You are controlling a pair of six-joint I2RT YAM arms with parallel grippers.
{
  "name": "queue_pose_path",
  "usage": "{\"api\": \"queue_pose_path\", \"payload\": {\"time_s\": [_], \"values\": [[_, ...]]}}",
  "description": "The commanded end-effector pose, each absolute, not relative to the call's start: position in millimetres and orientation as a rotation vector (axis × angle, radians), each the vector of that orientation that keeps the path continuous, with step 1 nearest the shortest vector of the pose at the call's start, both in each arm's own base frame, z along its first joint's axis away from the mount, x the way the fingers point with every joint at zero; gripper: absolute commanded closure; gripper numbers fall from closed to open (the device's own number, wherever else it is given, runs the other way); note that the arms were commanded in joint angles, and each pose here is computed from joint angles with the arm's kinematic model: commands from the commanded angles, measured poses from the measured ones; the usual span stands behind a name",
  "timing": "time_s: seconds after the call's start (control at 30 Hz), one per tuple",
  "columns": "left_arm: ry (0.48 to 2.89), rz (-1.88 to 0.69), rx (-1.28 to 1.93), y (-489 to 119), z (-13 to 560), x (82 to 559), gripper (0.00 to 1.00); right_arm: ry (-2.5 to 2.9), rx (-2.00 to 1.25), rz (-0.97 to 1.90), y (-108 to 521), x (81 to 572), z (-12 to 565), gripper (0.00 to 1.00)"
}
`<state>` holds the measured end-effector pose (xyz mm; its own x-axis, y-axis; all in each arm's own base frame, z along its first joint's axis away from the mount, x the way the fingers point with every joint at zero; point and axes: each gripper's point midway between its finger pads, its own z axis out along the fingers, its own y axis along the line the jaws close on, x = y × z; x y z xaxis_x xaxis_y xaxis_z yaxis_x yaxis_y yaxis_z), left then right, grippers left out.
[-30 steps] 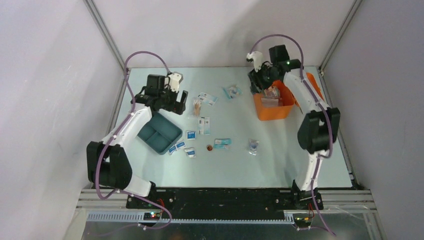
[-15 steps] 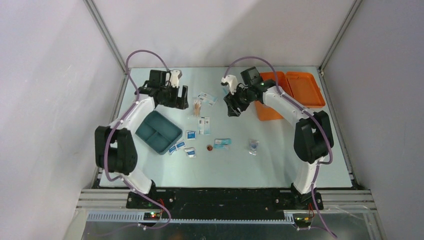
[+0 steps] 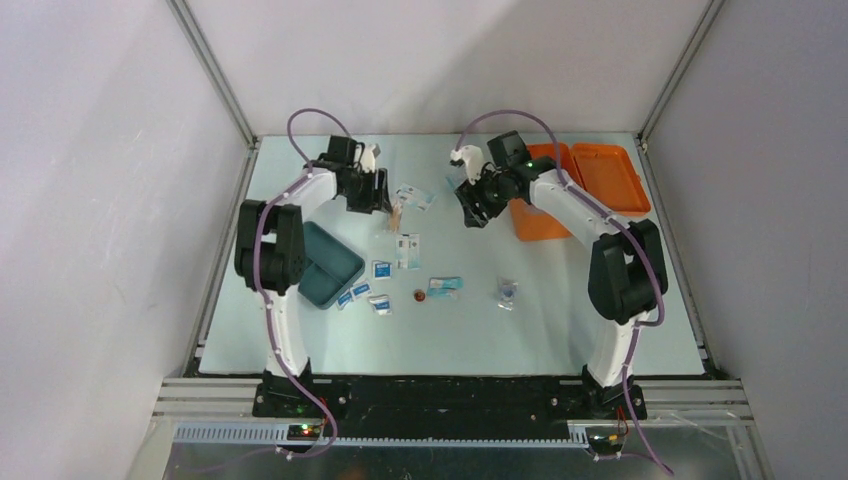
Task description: Organize the medicine kit
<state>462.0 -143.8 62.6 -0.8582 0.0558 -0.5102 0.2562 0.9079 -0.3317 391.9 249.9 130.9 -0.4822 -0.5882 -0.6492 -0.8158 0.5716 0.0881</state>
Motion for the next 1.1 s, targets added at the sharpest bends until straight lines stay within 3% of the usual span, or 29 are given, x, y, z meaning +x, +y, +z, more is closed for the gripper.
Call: {"api": "queue_pose_path", "payload": {"time_s": [0.0, 0.17, 0.27, 0.33, 0.57, 0.67, 0.8, 0.9, 1.0, 1.07], "values": [[2.563, -0.619, 0.231, -167.7, 58.1, 468.6, 0.37, 2.158, -0.994, 0.458, 221.6, 406.9, 190.1, 0.39], [2.582, -0.594, 0.244, -170.3, 44.0, 471.4, 0.55, 2.146, -0.928, 0.434, 202.5, 409.6, 211.0, 0.39], [2.575, -0.605, 0.260, -171.8, 45.6, 471.1, 0.85, 2.129, -0.923, 0.426, 202.2, 410.7, 215.6, 0.39], [2.566, -0.613, 0.267, -172.3, 49.6, 471.1, 0.97, 2.123, -0.927, 0.426, 203.8, 411.7, 215.6, 0.39], [2.448, -0.722, 0.286, -171.8, 106.1, 468.7, 1.00, 2.091, -0.933, 0.459, 218.9, 422.8, 222.9, 0.39], [2.345, -0.787, 0.324, -174.2, 152.6, 461.8, 1.00, 2.081, -0.910, 0.504, 232.7, 428.4, 226.6, 0.25], [2.179, -0.941, 0.412, -187.2, 218.3, 451.9, 1.00, 2.037, -0.868, 0.718, 265.7, 430.9, 248.9, 0.20], [2.019, -1.031, 0.546, -200.1, 260.0, 442.1, 1.00, 1.959, -0.815, 0.913, 288.0, 434.7, 283.8, 0.22], [1.866, -1.071, 0.639, -210.9, 297.8, 435.8, 1.00, 1.885, -0.785, 1.128, 308.3, 436.3, 304.2, 0.33], [1.814, -1.093, 0.653, -216.1, 313.8, 435.7, 1.00, 1.828, -0.758, 1.221, 318.9, 441.6, 321.8, 0.35]]}}
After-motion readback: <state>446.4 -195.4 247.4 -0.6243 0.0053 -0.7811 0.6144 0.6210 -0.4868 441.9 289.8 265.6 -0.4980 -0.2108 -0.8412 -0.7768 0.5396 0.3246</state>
